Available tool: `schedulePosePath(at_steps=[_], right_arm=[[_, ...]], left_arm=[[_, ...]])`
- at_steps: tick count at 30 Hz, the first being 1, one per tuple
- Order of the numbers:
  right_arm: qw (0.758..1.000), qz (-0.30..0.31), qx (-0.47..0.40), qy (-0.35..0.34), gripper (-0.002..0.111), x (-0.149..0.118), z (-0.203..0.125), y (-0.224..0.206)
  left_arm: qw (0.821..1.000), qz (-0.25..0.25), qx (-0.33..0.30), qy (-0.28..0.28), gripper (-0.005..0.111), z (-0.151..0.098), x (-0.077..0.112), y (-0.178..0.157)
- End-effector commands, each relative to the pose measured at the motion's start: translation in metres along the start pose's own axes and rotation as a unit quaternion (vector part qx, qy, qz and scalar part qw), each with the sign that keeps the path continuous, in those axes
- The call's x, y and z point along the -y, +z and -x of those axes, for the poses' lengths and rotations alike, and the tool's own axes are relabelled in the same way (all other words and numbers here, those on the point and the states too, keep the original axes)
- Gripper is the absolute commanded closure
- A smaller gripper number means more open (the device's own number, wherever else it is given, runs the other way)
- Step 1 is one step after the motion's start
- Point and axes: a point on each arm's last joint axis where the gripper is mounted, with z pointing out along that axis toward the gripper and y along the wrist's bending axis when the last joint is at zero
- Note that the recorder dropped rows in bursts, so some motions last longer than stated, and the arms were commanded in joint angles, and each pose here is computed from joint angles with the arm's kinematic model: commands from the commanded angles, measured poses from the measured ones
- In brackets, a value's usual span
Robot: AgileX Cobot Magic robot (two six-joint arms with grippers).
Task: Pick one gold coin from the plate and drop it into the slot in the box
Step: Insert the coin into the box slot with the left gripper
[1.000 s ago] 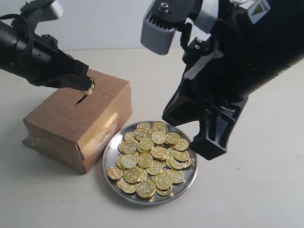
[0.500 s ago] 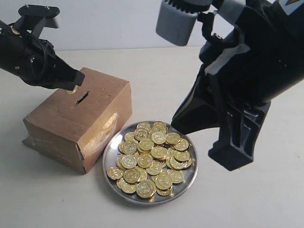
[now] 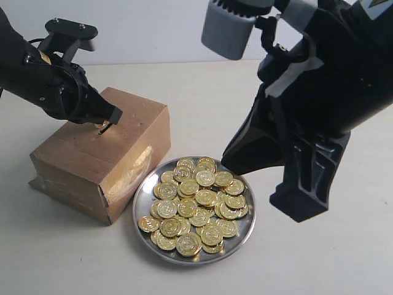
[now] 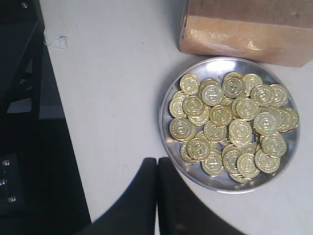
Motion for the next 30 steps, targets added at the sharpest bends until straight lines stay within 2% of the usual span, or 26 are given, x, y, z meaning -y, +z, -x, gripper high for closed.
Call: schedulePosePath(at_steps=[1,12,21,23,24,26,28,30], right_arm=[[1.000,0.002,0.005,0.003,0.108,-0.002,0.001,-0.003],[1.000,0.001,0.007,0.003,0.108,-0.002,0.001,-0.003],[1.000,0.001,0.007,0.003,0.108,-0.002,0.001,-0.003],[1.000,0.001,0.007,0.003,0.108,-0.002,0.001,-0.003],[1.000,0.001,0.007,0.003,0.108,-0.002,0.001,-0.003],[1.000,0.001,0.007,0.003,0.108,-0.002,0.001,-0.003],[1.000,0.001,0.007,0.003,0.108,-0.002,0.001,-0.003],[1.000,0.001,0.007,0.003,0.108,-0.002,0.001,-0.003]], left_arm=[[1.000,0.003,0.005,-0.001,0.107,0.002,0.000,0.002],[1.000,0.000,-0.020,-0.003,0.107,-0.003,-0.001,0.017],[1.000,0.001,-0.019,-0.003,0.105,-0.003,-0.001,0.017],[1.000,0.000,-0.019,-0.005,0.093,-0.003,0.000,0.017],[1.000,-0.002,-0.018,-0.007,0.080,-0.003,0.000,0.017],[1.000,-0.002,-0.018,-0.006,0.062,-0.003,0.000,0.017],[1.000,-0.002,-0.017,-0.006,0.055,-0.003,0.000,0.016],[1.000,0.000,-0.006,-0.005,0.056,0.000,0.000,0.009]])
